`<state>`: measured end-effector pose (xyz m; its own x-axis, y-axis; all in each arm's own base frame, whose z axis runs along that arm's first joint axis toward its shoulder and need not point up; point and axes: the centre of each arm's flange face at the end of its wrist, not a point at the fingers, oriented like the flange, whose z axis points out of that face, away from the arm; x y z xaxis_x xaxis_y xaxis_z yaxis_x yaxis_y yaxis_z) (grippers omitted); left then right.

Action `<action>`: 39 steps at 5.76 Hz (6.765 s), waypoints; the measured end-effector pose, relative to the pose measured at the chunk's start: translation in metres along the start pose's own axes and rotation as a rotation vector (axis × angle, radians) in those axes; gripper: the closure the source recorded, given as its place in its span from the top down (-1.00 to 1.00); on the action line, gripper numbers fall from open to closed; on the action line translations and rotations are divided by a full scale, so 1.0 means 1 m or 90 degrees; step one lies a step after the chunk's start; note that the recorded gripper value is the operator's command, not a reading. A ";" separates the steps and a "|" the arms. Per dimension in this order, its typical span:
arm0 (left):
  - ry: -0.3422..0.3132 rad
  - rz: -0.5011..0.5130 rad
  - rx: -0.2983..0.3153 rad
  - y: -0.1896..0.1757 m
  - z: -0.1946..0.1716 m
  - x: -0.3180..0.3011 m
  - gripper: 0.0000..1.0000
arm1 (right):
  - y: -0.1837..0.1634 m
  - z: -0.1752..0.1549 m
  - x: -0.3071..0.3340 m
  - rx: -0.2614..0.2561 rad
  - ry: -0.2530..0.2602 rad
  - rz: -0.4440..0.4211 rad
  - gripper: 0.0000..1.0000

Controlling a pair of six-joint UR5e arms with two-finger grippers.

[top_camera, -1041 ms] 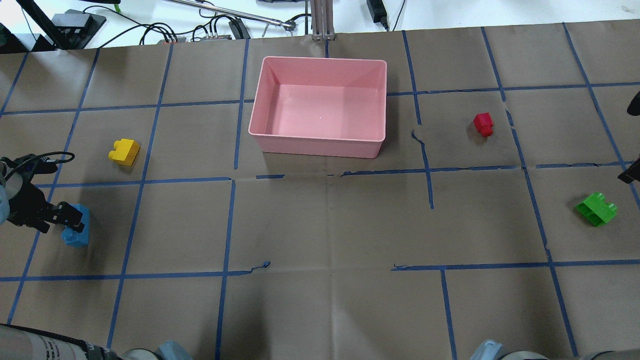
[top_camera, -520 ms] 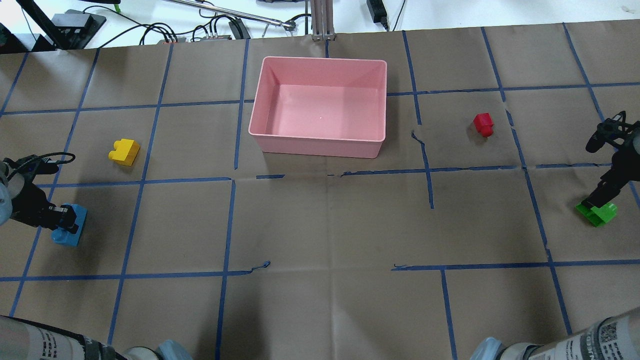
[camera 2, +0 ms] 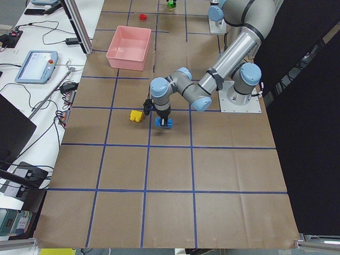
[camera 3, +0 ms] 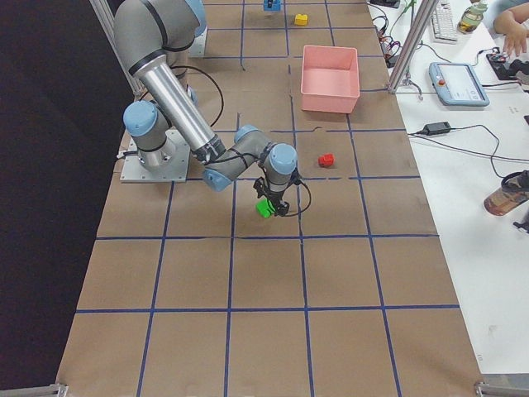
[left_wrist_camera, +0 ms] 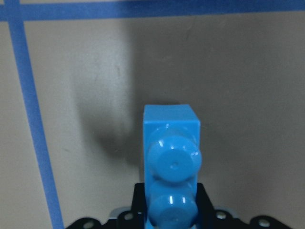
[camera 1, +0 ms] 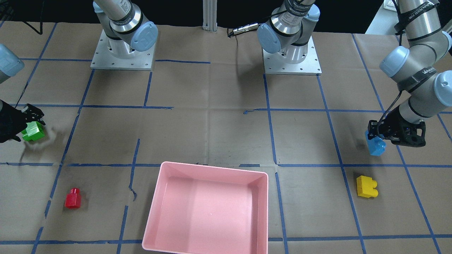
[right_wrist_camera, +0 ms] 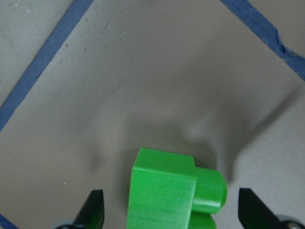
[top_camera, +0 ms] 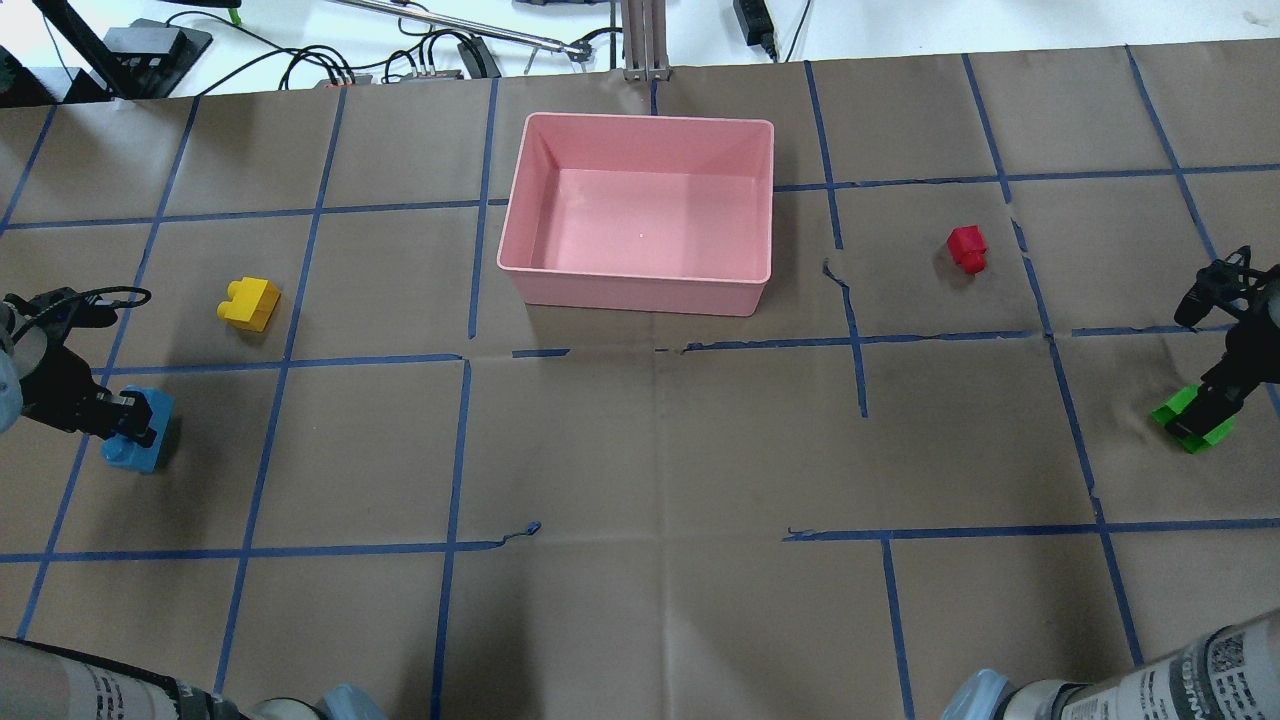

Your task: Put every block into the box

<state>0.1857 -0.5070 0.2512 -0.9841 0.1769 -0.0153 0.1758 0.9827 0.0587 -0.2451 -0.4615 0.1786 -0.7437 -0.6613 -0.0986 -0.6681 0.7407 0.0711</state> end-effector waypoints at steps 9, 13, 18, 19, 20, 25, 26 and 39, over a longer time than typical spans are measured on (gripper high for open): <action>0.068 0.078 0.111 -0.237 -0.097 0.395 0.99 | 0.002 0.001 -0.002 -0.007 0.000 -0.031 -0.24; 0.034 0.036 0.073 -0.202 -0.068 0.156 0.99 | -0.010 -0.063 0.005 0.018 0.057 0.009 -0.31; -0.019 0.143 0.017 -0.142 0.020 0.002 0.98 | -0.235 -0.226 -0.098 0.074 0.065 0.182 -0.30; -0.017 0.142 0.011 -0.138 0.042 -0.002 0.98 | -0.288 -0.230 -0.142 0.079 0.060 0.226 -0.30; -0.013 0.141 0.002 -0.137 0.056 -0.003 0.51 | -0.342 -0.224 -0.182 0.088 0.046 0.270 -0.31; -0.014 0.099 0.003 -0.142 0.046 0.003 -1.00 | -0.525 -0.098 -0.246 0.073 0.002 0.437 0.98; -0.011 0.087 0.002 -0.144 0.034 0.012 -1.00 | -0.531 -0.086 -0.245 0.079 -0.005 0.468 1.00; 0.146 -0.195 0.112 -0.219 -0.104 0.379 0.99 | -0.307 -0.029 -0.011 -0.030 0.003 0.387 0.88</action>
<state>-0.2284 -0.6611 0.3364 -0.9684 -0.1217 0.2179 -0.1433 0.9860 -0.0859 -0.0330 -0.6851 0.1871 -0.9922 -0.1225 -0.0215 -0.1244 0.9797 0.1574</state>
